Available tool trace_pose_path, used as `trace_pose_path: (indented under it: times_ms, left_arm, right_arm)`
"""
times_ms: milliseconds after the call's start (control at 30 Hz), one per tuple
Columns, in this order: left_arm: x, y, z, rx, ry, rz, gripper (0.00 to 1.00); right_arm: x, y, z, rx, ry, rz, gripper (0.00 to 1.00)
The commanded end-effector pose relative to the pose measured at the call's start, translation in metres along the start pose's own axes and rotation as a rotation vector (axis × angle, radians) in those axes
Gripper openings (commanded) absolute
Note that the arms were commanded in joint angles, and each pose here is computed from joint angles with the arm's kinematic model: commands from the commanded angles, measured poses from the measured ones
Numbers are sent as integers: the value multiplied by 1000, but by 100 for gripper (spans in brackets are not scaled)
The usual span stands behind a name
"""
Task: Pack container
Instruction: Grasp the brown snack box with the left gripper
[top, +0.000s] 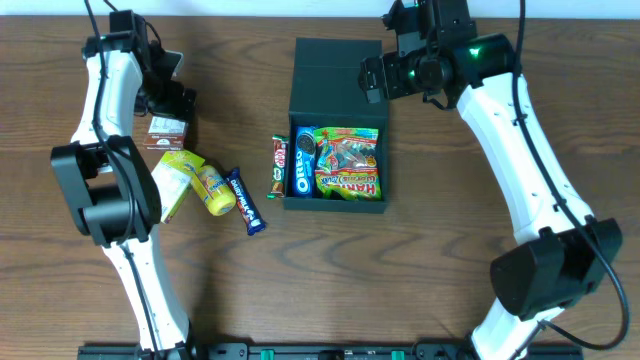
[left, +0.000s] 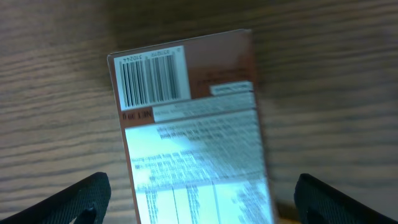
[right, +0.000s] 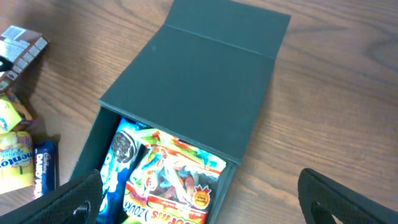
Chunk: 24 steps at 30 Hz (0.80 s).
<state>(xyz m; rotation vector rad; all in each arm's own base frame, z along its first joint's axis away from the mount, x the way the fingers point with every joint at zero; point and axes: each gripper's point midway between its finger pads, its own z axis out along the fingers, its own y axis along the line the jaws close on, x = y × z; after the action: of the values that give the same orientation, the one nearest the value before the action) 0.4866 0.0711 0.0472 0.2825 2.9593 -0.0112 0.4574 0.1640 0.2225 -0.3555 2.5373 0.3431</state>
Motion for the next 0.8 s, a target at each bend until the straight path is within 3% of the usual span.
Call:
trace_pose_path:
  times_ms: [0,767]
  left_arm:
    - [-2,11,-2,-39,-3,-39,95]
    - [16,6,36,-6,98,-112,96]
  right_arm:
    - [5,-1,4,-5,20,-7,99]
    - [4,-1,4,-5,19,14,99]
